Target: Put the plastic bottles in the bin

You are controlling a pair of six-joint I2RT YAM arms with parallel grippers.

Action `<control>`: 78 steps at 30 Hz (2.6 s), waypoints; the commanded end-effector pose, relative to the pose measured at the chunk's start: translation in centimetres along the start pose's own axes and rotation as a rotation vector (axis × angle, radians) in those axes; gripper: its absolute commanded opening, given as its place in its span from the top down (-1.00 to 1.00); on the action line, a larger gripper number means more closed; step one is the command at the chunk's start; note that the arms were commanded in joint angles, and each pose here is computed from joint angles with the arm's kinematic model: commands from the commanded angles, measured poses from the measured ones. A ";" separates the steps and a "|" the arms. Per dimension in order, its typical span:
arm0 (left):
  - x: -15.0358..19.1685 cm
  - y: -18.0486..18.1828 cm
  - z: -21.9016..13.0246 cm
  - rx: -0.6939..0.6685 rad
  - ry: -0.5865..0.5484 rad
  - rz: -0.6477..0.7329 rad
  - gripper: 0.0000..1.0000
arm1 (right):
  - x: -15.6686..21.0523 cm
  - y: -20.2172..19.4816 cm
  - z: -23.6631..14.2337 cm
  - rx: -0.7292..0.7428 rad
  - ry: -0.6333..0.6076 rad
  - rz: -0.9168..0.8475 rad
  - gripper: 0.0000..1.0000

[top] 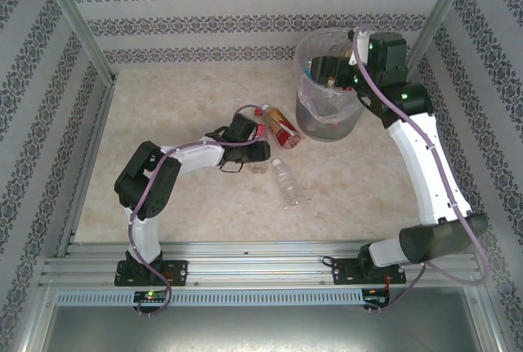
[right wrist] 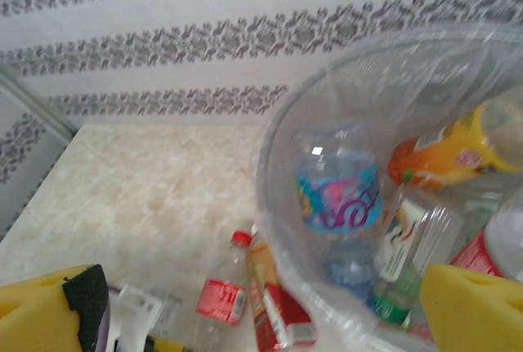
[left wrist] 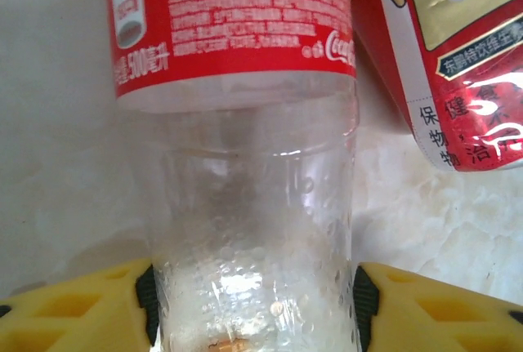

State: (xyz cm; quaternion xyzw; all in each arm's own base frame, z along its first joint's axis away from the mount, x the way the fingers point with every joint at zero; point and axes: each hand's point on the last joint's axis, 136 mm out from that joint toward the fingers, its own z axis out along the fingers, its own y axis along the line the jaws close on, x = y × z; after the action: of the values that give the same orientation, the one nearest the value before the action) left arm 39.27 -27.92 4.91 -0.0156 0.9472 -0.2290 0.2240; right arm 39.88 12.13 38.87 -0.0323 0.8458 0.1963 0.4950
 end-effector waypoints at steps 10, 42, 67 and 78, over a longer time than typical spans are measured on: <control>-1.5 -3.3 -7.0 0.249 -0.228 0.115 -0.09 | 9.6 4.9 1.2 -0.285 0.201 0.251 -0.95; 0.1 -14.1 -16.9 0.674 -0.463 0.249 -0.15 | 14.2 9.4 7.7 -0.393 0.357 0.300 -0.42; 5.6 -10.9 -11.9 0.409 -0.221 -0.033 -1.00 | -8.8 -2.4 1.3 -0.053 -0.183 0.095 -0.20; 8.4 -10.6 -7.8 0.254 -0.090 -0.037 -1.00 | -10.0 -9.0 8.3 0.191 -0.097 -0.017 -0.22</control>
State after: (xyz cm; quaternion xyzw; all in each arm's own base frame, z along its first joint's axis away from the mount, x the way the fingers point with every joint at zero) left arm 27.84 -35.12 13.70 0.0046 0.8839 -0.3718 0.2836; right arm 54.12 7.41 41.44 0.0208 0.8206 0.1732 0.5442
